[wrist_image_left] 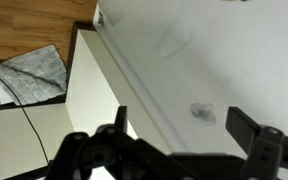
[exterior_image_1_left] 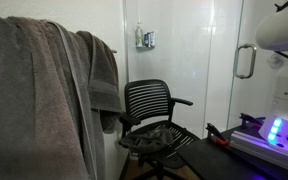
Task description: Close the glass door
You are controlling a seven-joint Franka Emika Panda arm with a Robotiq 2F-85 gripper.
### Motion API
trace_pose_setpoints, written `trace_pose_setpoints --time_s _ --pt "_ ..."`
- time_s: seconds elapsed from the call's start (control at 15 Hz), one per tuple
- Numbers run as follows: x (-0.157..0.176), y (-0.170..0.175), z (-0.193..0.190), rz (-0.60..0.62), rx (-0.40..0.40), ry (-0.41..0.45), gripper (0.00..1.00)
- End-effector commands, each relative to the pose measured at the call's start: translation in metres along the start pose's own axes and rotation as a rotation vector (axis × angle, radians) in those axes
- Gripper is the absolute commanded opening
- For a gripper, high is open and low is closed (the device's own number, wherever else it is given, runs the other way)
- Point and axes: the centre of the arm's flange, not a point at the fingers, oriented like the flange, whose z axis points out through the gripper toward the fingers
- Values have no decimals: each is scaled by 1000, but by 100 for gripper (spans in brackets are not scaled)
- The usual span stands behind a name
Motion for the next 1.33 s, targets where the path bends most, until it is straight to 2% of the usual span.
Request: trace_pose_setpoints --time_s 0.0,0.2,0.33,0.6,0.67,0.87,1.0,1.2,1.27 --pt "35 -14 18 170 103 12 100" --pt "61 -27 14 114 265 -117 100" --pt "73 -37 15 38 328 -174 100" --pt "57 -88 23 -91 423 -350 100" --pt "48 -68 14 -34 422 -275 100" --pt "43 -89 21 -75 436 -327 100" --pt "30 -99 37 -38 390 -283 100" --pt "26 -121 63 -1 320 -259 100" --pt "33 -115 69 7 310 -246 100"
